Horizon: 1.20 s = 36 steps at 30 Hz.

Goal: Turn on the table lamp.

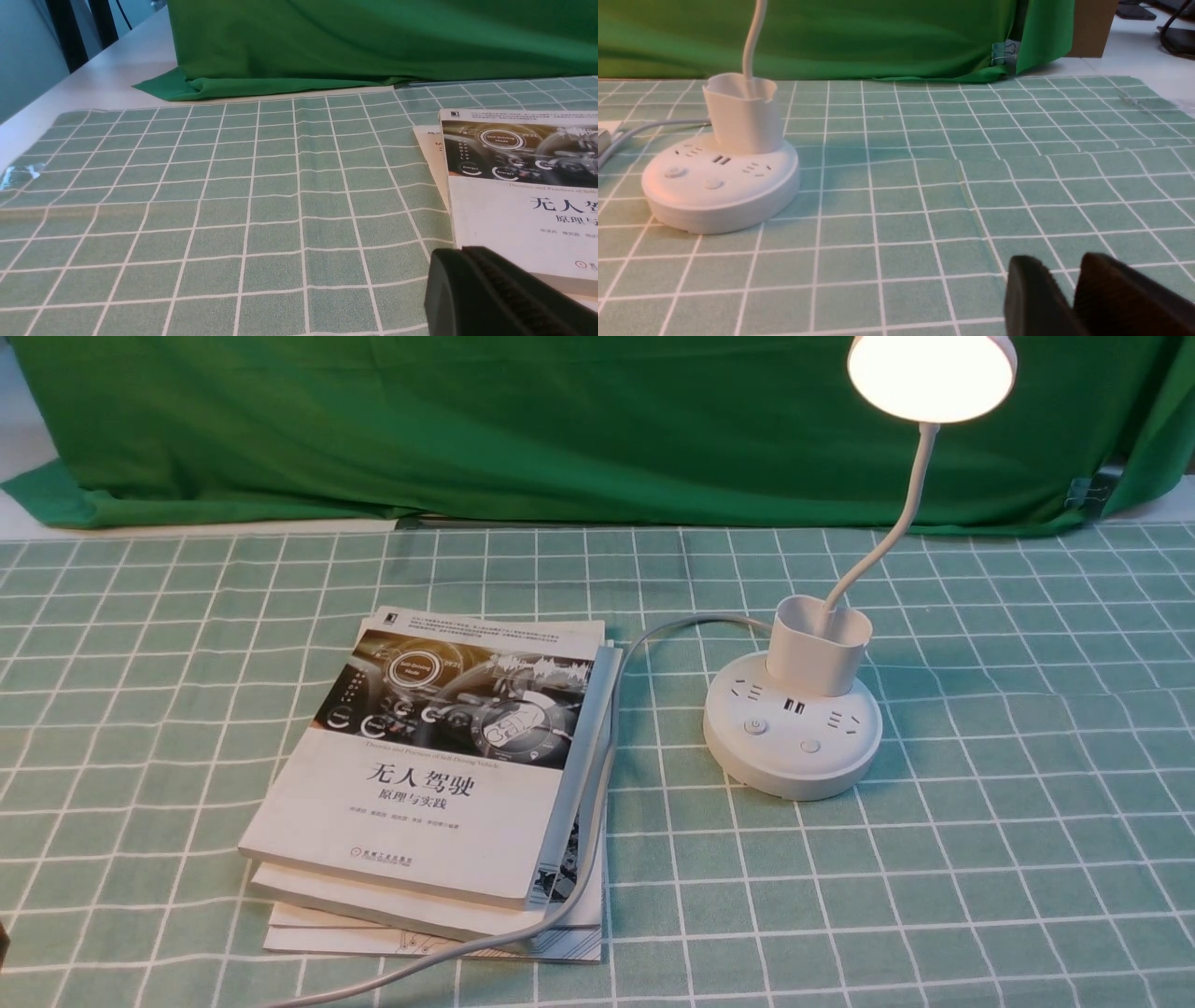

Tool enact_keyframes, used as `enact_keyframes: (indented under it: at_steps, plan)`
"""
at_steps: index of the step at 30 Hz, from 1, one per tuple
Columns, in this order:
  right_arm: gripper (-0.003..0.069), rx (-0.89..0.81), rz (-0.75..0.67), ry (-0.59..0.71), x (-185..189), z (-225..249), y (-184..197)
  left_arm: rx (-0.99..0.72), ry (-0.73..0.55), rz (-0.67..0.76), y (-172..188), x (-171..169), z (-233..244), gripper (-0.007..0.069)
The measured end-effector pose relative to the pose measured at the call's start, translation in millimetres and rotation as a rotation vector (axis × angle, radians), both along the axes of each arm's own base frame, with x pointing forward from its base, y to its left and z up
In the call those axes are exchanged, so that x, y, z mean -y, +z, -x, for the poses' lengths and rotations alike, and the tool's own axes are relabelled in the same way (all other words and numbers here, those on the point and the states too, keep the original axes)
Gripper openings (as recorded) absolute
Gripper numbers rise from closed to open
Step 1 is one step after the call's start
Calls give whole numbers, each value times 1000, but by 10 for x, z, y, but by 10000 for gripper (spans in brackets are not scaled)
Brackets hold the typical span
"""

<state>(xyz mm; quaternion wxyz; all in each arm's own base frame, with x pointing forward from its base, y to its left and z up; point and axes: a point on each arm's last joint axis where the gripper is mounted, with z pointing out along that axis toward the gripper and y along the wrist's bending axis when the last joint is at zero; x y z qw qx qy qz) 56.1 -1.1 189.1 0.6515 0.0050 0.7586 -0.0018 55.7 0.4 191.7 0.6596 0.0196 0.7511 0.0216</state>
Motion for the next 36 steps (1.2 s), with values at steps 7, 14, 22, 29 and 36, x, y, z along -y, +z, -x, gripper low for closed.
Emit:
enact_keyframes:
  at_steps: [7,14,22,29,36]
  plan:
    - [232,-1,1,0,0,0,-1,0,0,0,0,0,0,21]
    - [237,-4,1,0,0,0,-3,0,0,0,0,0,0,21]
    - [237,-4,0,0,0,0,-3,0,0,0,0,0,0,21]
    - [238,-4,0,0,0,0,-3,0,0,0,0,0,0,21]
    - [238,-4,0,0,0,0,-3,0,0,0,0,0,0,21]
